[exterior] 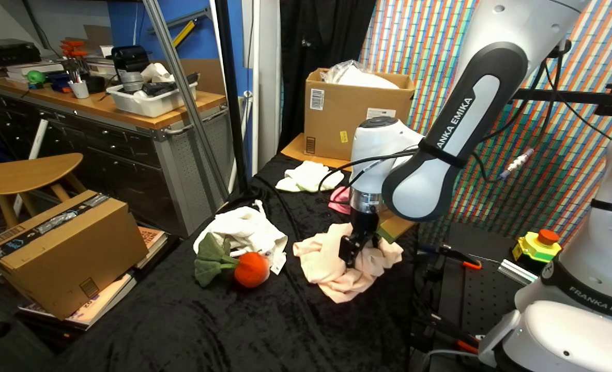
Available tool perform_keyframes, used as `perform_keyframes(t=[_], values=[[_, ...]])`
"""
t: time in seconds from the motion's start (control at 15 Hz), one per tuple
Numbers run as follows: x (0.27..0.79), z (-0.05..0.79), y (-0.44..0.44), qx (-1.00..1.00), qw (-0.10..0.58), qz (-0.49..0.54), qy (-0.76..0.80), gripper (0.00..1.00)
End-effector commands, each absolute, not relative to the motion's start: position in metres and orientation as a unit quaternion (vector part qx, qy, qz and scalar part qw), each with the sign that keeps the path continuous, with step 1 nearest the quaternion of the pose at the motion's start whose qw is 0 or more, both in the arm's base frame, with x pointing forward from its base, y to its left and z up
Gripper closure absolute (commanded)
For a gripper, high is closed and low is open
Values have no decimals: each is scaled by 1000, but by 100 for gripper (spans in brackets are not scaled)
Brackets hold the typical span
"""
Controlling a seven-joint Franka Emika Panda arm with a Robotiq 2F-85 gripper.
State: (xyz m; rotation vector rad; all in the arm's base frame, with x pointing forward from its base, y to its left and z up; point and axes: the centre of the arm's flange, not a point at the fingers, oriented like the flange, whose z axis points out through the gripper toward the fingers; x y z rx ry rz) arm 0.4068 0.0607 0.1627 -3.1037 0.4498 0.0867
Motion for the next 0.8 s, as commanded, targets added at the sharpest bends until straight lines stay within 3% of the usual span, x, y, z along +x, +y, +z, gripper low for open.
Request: perform_keyframes(t=[0.0, 0.47, 0.73], values=[[415, 164, 62, -990, 23, 16, 138, 32], [425, 179, 66, -992, 40, 1, 123, 88], [432, 190, 71, -992, 56, -14, 111, 95]])
